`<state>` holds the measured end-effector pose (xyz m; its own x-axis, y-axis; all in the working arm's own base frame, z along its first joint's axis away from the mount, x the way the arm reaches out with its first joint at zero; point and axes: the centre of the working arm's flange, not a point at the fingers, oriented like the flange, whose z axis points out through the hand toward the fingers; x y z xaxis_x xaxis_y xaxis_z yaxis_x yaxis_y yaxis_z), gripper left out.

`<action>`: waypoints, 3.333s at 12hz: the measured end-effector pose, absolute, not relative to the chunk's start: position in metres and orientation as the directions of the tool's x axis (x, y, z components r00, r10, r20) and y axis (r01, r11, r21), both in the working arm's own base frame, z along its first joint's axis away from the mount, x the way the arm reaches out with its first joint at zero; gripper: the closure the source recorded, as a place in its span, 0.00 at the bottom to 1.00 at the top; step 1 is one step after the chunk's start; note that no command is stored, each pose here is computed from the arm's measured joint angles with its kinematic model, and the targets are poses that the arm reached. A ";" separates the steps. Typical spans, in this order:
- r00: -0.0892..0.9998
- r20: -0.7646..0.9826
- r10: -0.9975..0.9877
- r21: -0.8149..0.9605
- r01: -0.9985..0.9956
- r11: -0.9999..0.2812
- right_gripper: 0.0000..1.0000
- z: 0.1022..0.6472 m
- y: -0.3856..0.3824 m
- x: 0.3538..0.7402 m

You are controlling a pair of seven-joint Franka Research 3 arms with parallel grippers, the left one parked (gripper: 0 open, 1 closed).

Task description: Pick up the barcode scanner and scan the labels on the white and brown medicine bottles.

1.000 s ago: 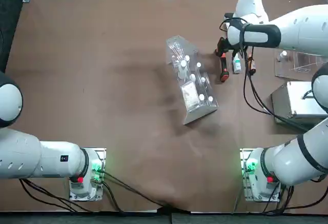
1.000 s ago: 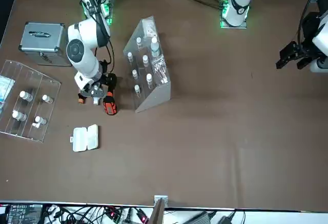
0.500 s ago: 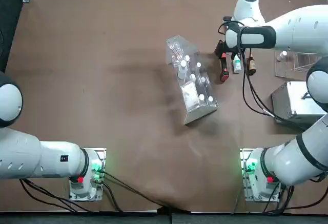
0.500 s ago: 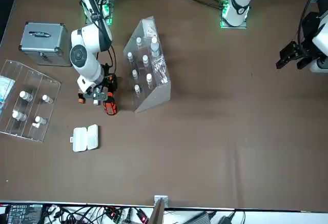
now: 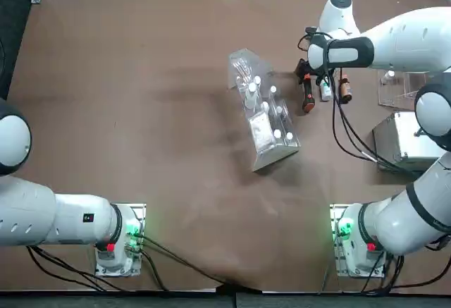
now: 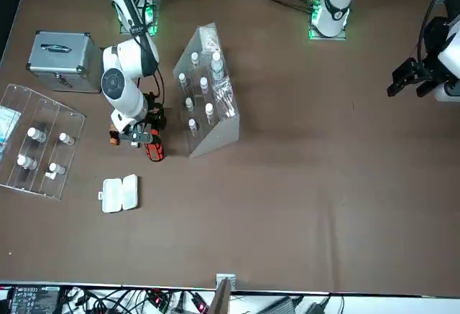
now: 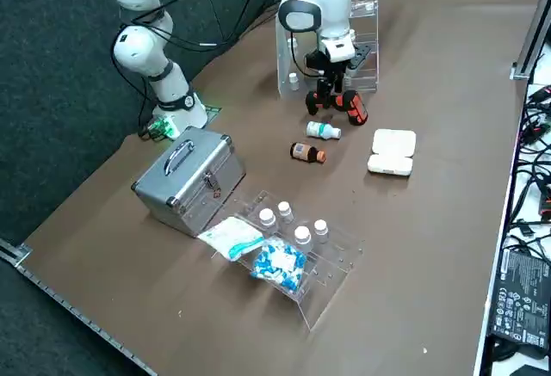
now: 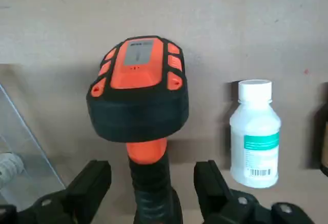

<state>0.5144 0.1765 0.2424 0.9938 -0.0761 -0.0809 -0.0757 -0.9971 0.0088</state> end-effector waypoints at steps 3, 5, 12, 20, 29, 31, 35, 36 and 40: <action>0.993 -0.086 -0.077 0.012 -0.076 -0.997 0.01 0.236 0.176 0.514; 0.993 -0.089 -0.077 0.013 -0.076 -0.997 0.02 0.234 0.176 0.514; 0.992 -0.099 -0.078 0.018 -0.076 -0.997 0.20 0.228 0.176 0.513; 0.992 -0.100 -0.077 0.018 -0.076 -0.997 0.57 0.224 0.177 0.513; 0.979 -0.191 -0.069 0.033 -0.064 -0.997 0.57 0.322 0.170 0.523; 0.971 -0.232 -0.050 0.032 -0.044 -0.999 0.57 0.339 0.150 0.518; 0.954 -0.297 -0.042 0.015 -0.040 -0.999 0.57 0.356 0.092 0.514; 0.951 -0.304 -0.050 0.013 -0.049 -0.999 0.57 0.356 0.081 0.512; 0.938 -0.343 -0.053 0.017 -0.051 -0.999 0.57 0.339 0.072 0.498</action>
<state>0.4983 0.0724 0.3388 0.9380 -0.0534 -0.3426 -0.0508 -0.9986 0.0166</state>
